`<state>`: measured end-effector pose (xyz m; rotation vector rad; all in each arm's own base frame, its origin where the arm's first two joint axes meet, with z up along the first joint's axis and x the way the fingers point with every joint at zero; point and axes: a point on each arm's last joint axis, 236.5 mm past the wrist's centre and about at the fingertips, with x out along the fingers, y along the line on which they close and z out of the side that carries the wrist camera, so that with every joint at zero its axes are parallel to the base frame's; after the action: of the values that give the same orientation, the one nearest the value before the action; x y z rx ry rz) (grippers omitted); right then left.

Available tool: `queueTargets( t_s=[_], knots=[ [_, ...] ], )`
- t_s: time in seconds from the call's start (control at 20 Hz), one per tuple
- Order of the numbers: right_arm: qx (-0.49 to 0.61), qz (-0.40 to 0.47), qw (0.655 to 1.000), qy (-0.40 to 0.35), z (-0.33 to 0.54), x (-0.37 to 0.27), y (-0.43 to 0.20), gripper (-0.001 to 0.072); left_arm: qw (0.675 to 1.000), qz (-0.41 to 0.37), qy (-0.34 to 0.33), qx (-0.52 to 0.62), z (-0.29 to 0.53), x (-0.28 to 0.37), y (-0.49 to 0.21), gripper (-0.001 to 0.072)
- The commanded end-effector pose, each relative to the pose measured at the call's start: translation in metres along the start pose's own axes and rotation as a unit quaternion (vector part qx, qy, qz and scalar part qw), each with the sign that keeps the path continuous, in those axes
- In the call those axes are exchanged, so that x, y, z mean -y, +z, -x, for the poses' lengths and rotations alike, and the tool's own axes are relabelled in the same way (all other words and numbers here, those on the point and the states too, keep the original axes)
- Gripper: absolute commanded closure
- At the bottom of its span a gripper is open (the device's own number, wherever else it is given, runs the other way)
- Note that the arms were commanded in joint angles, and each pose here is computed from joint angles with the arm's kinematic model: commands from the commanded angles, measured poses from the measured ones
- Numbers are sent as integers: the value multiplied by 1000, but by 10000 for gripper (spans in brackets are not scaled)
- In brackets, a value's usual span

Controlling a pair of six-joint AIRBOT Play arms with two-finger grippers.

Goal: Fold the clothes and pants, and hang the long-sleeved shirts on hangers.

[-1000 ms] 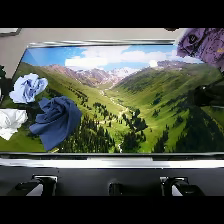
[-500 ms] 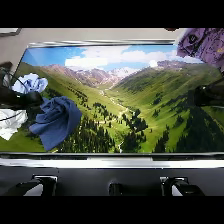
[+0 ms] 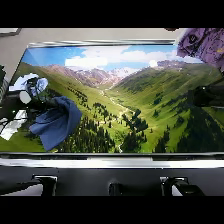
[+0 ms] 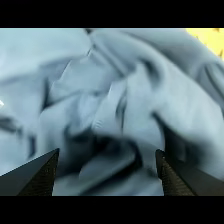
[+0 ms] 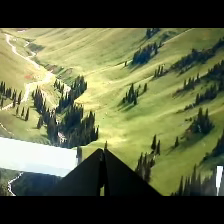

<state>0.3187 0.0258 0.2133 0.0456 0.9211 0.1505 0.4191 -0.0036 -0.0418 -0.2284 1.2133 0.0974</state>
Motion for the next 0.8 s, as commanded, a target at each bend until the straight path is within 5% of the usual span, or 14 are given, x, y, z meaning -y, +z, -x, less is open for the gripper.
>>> queueTargets(
  t_s=[0.0, 0.15, 0.25, 0.4, 0.75],
  knots=[
    [-1, -1, 1000, 0, 0, 0, 0, 679, 1000, -4, -4, 13, -32, 6, 7, -1],
    [-1, -1, 1000, 0, 0, 0, -1, 679, 1000, -17, -9, 17, -46, 18, 7, 43],
    [-1, -1, 1000, 0, 0, 0, -1, 679, 1000, -23, -19, 4, -47, 31, -1, 680],
    [-11, -1, 1000, 1, 0, -1, -5, 679, 996, -43, -76, -16, -27, 85, -9, 692],
    [-45, -1, 999, 4, 1, -2, -21, 679, 931, -86, -356, 9, 78, 351, -70, 691]
  ],
)
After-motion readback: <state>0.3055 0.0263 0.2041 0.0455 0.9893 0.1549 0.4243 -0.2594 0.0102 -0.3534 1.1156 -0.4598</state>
